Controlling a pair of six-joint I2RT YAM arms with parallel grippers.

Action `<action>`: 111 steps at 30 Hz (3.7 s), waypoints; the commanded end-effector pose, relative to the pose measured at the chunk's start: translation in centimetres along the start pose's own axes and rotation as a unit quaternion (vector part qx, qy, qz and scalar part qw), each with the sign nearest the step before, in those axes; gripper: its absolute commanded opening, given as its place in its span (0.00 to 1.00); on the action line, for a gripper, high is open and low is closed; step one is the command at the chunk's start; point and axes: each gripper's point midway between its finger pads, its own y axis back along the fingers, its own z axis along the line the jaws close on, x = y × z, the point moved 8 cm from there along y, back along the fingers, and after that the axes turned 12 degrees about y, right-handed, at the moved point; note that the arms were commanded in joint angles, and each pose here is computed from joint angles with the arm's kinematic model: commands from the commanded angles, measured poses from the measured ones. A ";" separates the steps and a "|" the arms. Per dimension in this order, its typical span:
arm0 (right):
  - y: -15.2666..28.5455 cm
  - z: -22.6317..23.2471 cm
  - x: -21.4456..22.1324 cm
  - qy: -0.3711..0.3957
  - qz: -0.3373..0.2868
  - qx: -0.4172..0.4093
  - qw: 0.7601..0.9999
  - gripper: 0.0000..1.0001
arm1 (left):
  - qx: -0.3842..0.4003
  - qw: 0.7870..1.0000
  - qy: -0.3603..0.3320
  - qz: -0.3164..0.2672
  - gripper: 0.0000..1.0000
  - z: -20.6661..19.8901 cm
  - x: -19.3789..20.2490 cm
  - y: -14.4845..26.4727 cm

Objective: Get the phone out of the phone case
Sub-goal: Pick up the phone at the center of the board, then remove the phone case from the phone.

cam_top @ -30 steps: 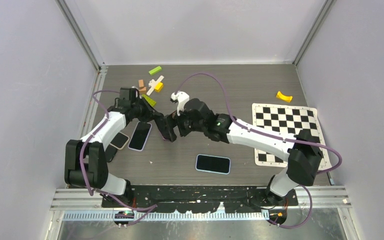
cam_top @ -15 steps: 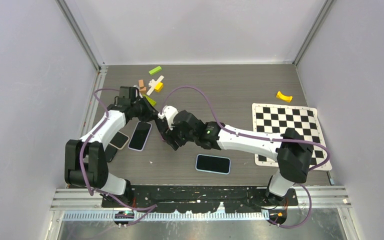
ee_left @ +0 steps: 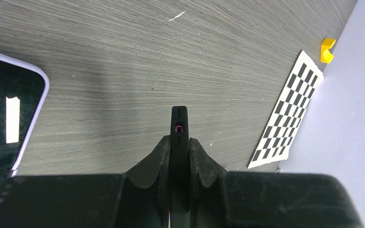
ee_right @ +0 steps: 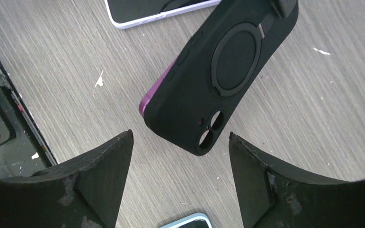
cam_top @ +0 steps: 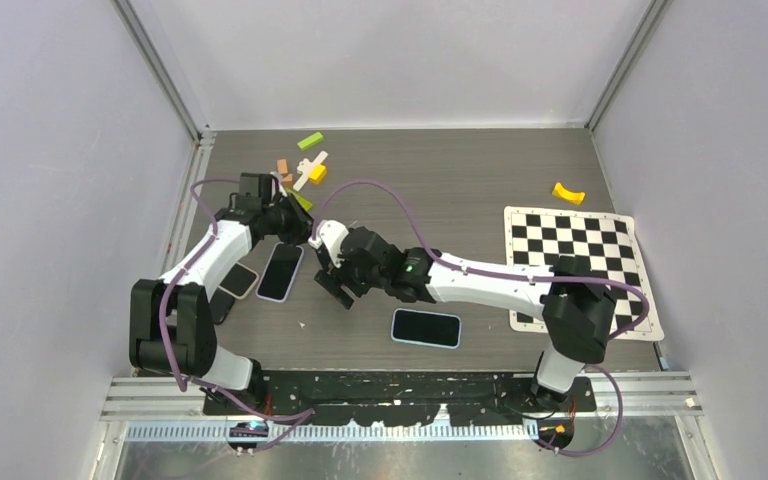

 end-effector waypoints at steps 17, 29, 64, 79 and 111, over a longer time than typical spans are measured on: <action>-4.3 0.6 -5.1 -0.075 -0.036 0.333 0.939 0.63 | 0.006 0.996 0.077 -0.048 0.00 -0.9 0.1 1.7; -5.0 0.0 -5.8 -0.078 -0.013 0.326 0.942 0.12 | 0.010 0.996 0.080 -0.039 0.00 -0.8 0.3 1.5; 6.9 -14.1 -5.0 -0.625 -0.365 -0.071 0.686 0.01 | 0.288 0.954 -0.046 0.075 0.80 -7.8 6.4 6.2; 7.7 -14.4 -5.3 -0.629 -0.407 -0.112 0.653 0.01 | 0.276 0.960 -0.030 0.045 0.65 -8.0 7.0 9.0; 6.3 -13.9 -5.1 -0.579 -0.389 -0.133 0.704 0.01 | 0.284 0.957 -0.034 0.054 0.21 -9.3 6.7 10.0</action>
